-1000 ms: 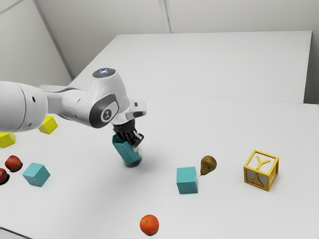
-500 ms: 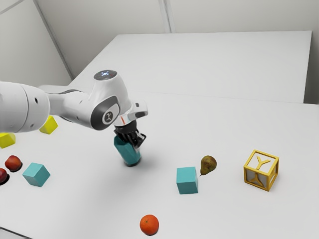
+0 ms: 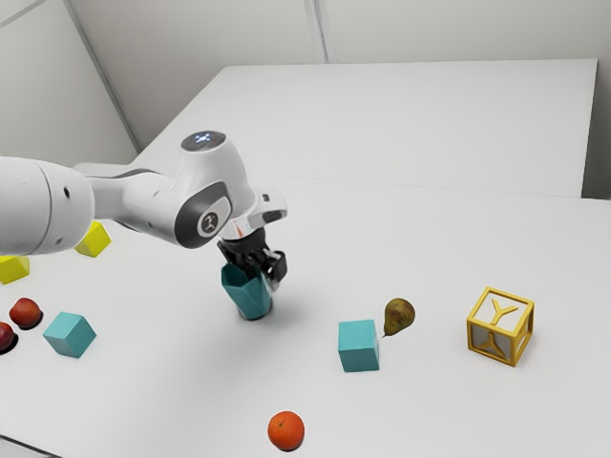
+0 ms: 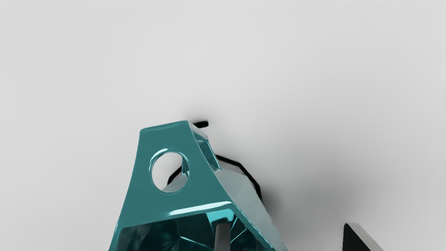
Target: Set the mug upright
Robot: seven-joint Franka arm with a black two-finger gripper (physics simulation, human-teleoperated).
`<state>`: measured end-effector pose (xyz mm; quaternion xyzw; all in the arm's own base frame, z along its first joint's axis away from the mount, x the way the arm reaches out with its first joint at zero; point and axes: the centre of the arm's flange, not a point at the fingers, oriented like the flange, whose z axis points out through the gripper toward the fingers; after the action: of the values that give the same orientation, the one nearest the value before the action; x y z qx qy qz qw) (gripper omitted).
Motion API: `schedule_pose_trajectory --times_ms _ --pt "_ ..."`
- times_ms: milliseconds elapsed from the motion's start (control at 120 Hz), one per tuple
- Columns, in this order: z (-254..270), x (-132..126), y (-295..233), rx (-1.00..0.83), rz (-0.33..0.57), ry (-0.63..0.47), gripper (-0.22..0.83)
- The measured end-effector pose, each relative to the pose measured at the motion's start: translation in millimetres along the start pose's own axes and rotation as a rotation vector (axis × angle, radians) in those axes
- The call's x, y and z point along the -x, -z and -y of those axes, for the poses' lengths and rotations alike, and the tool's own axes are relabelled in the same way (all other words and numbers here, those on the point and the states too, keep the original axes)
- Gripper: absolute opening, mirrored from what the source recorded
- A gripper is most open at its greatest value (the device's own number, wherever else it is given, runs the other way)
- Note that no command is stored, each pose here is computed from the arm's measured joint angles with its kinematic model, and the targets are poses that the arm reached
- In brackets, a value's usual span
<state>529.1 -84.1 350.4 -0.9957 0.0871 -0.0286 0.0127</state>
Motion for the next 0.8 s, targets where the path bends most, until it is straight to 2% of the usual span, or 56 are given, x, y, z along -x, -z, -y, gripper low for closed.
schedule_pose_trajectory --times_ms 167,325,400,517,608,675,800 --pt "-6 2 22 0.003 -0.032 -0.003 0.46" --pt "-9 2 62 0.011 -0.069 0.005 0.54" --pt "-7 -15 90 0.021 -0.090 0.019 0.56" --pt "6 -63 127 0.042 -0.098 0.032 0.59" --pt "53 -90 145 0.036 -0.076 0.083 0.60" --pt "82 -98 148 0.033 -0.044 0.110 0.60" --pt "92 -96 144 0.042 0.023 0.093 0.61"
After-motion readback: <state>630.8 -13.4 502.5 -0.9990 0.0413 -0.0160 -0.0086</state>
